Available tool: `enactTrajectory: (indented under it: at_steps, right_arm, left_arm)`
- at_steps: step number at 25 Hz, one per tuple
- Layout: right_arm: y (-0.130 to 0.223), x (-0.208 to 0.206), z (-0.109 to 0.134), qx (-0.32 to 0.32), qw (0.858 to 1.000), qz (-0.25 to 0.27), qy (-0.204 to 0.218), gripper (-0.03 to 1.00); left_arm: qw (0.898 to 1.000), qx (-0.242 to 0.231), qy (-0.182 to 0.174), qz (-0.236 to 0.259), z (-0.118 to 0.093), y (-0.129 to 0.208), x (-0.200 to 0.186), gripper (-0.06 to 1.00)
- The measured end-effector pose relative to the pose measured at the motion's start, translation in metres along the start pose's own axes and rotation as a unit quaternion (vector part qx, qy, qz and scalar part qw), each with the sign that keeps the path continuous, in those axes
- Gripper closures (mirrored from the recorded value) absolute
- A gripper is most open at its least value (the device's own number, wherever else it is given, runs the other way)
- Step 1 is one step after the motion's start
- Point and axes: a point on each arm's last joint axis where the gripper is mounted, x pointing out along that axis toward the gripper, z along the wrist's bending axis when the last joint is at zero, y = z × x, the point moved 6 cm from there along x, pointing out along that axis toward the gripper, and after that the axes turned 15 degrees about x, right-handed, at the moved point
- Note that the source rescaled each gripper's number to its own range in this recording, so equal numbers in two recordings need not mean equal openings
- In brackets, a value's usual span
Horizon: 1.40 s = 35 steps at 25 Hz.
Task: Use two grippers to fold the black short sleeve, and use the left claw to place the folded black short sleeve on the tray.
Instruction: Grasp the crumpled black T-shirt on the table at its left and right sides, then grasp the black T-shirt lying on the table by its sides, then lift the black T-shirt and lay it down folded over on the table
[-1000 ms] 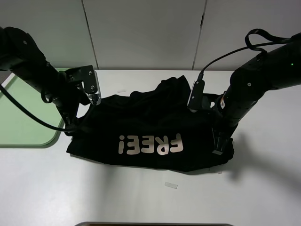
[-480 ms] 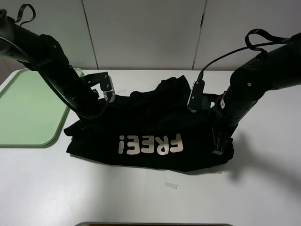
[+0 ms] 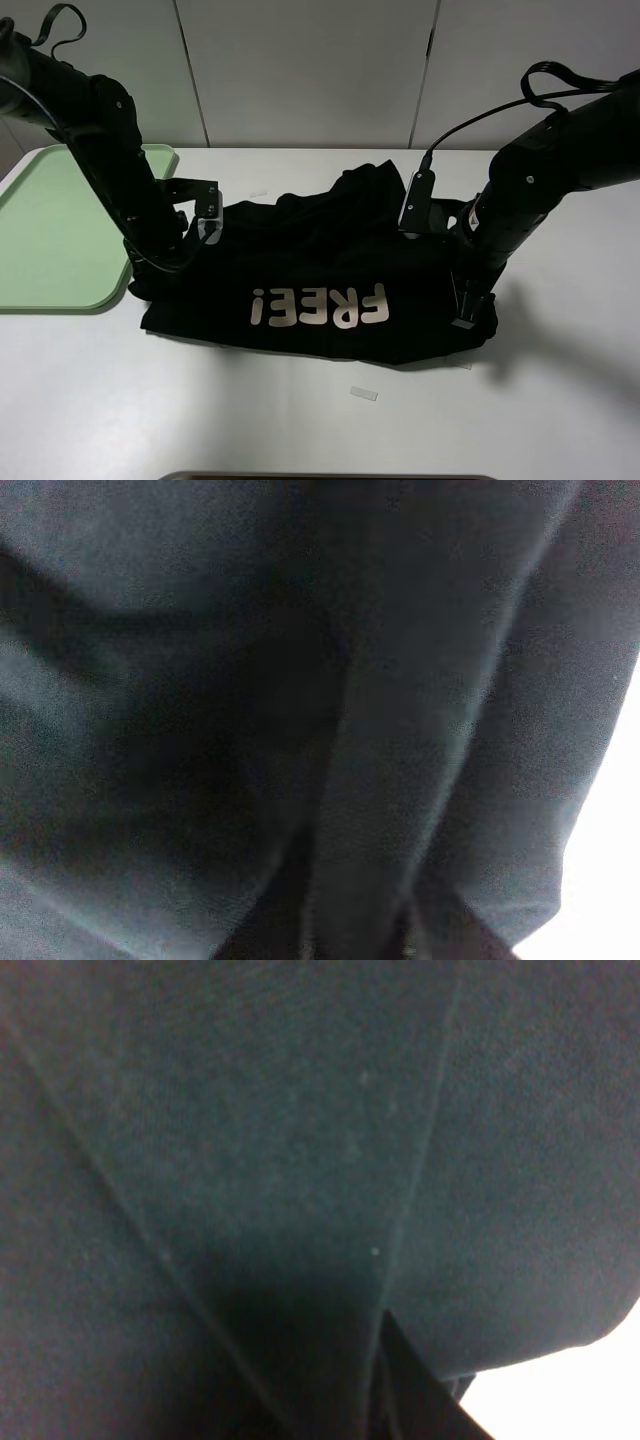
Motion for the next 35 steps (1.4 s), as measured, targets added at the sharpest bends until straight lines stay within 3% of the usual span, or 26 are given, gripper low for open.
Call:
enactTrajectory:
  at_steps: [5,11,16,20,27,35]
  right_arm:
    - [0.0,-0.001,-0.001,0.016,1.0,0.0,0.003,0.96]
    - [0.0,-0.023,-0.011,0.049,0.998,-0.012,0.033,0.96]
    - [0.002,-0.06,-0.024,0.057,0.995,-0.038,0.078,0.96]
    - [0.0,-0.105,-0.035,0.095,0.983,-0.104,0.12,0.96]
    - [0.019,-0.208,-0.038,0.142,0.942,-0.249,0.177,0.96]
    - [0.068,-0.316,-0.023,0.173,0.863,-0.416,0.229,0.96]
  left_arm:
    - [0.998,-0.061,0.001,-0.005,0.0,-0.002,0.0,0.93]
    - [0.994,-0.091,-0.002,-0.059,-0.005,-0.019,-0.017,0.93]
    - [0.988,-0.097,-0.04,-0.117,-0.012,-0.037,-0.056,0.93]
    - [0.976,-0.089,-0.093,-0.178,-0.027,-0.053,-0.108,0.93]
    - [0.939,-0.031,-0.215,-0.267,-0.092,-0.064,-0.214,0.93]
    - [0.867,0.041,-0.341,-0.36,-0.192,-0.061,-0.299,0.93]
